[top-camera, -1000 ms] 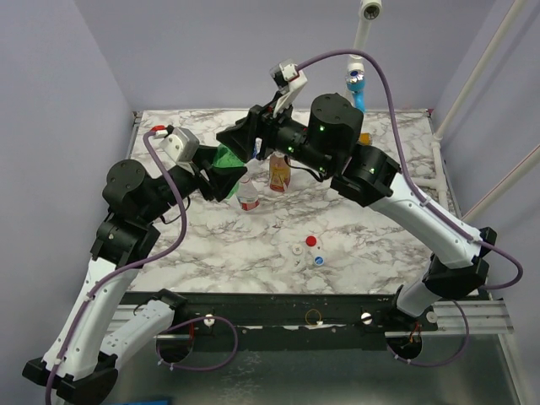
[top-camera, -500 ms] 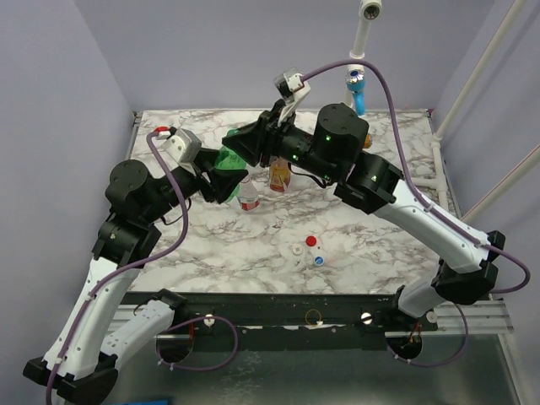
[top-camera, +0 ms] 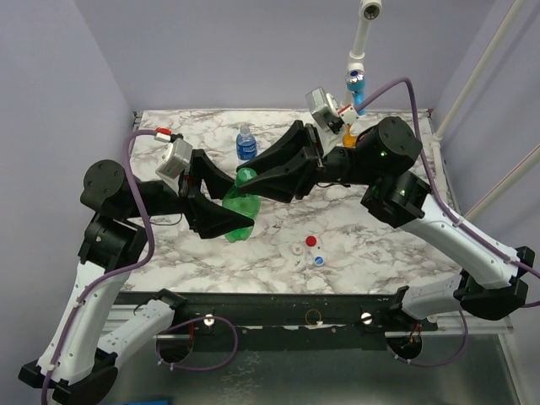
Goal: Unscrew the bottle caps
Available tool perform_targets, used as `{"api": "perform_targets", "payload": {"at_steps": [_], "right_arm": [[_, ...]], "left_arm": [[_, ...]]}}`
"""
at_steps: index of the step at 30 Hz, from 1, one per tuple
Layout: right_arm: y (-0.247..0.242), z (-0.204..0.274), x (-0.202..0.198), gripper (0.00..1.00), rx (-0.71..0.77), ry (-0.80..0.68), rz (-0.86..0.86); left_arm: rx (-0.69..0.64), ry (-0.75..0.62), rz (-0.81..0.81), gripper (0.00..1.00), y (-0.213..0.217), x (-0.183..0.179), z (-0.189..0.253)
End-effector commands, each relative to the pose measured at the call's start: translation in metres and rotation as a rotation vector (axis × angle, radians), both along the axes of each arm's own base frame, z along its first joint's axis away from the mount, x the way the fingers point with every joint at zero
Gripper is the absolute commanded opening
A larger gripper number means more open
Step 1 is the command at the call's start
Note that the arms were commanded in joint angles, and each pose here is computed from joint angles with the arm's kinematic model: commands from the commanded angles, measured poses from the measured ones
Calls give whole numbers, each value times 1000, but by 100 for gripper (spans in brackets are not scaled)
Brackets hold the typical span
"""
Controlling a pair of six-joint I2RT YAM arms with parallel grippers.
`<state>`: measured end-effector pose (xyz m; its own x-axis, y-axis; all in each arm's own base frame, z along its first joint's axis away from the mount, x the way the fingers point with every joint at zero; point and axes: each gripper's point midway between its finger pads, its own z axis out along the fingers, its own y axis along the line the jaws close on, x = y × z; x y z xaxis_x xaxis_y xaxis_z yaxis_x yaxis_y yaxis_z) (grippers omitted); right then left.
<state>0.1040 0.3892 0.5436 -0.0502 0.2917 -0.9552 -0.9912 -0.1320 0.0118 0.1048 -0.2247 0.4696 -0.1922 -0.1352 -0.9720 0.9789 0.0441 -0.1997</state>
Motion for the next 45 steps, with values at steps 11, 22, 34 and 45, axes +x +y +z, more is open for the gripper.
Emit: {"api": "perform_targets", "payload": {"at_steps": [11, 22, 34, 45], "right_arm": [[-20, -12, 105, 90, -44, 243, -624], [16, -33, 128, 74, -131, 323, -656], [26, -38, 124, 22, -126, 325, -607], [7, -14, 17, 2, -84, 35, -115]], "left_arm": [[42, -88, 415, 0, 17, 78, -27], [90, -137, 661, 0, 41, 118, -42], [91, -106, 633, 0, 36, 117, -48], [13, 44, 129, 0, 0, 28, -14]]}}
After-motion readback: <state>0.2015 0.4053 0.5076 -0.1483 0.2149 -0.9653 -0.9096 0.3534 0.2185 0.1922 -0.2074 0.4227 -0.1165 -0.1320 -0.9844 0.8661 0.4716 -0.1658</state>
